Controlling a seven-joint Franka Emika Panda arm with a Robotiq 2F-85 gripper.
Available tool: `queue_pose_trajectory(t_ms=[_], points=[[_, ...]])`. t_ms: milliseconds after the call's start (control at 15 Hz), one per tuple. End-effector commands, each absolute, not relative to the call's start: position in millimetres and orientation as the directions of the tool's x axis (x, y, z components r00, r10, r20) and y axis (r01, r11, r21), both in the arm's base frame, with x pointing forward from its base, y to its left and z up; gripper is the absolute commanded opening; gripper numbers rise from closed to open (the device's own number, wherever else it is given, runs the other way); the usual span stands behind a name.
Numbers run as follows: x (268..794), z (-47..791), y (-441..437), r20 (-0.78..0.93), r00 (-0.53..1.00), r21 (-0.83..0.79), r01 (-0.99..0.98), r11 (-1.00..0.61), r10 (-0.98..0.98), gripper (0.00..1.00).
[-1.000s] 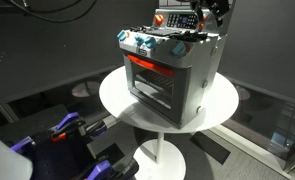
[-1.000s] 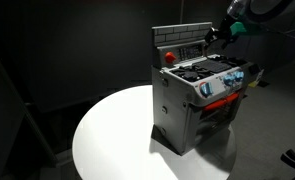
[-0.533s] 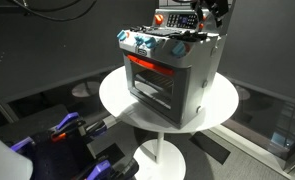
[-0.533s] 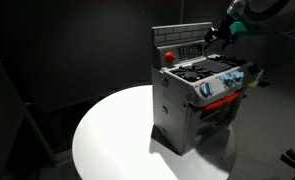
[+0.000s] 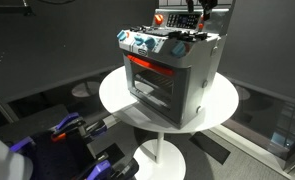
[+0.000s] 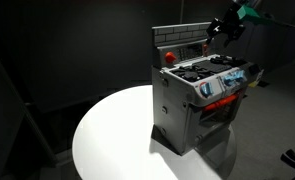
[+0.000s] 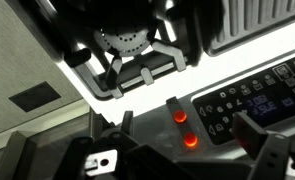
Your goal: Press the top right orange button on the stove
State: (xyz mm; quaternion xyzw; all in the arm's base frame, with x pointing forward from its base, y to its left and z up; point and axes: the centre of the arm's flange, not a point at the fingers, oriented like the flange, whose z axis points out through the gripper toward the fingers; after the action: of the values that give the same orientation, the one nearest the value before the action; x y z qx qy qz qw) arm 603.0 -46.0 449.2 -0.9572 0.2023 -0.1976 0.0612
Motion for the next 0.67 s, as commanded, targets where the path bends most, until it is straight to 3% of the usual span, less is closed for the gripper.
queue_pose_trajectory(t_ms=[0, 600], points=[[574, 478, -45, 0.258, 0.88, -0.219, -0.35, -0.911, -0.4, 1.0], [500, 518, -32, 0.029, 0.955, -0.151, -0.287, -0.946, -0.295, 1.0]])
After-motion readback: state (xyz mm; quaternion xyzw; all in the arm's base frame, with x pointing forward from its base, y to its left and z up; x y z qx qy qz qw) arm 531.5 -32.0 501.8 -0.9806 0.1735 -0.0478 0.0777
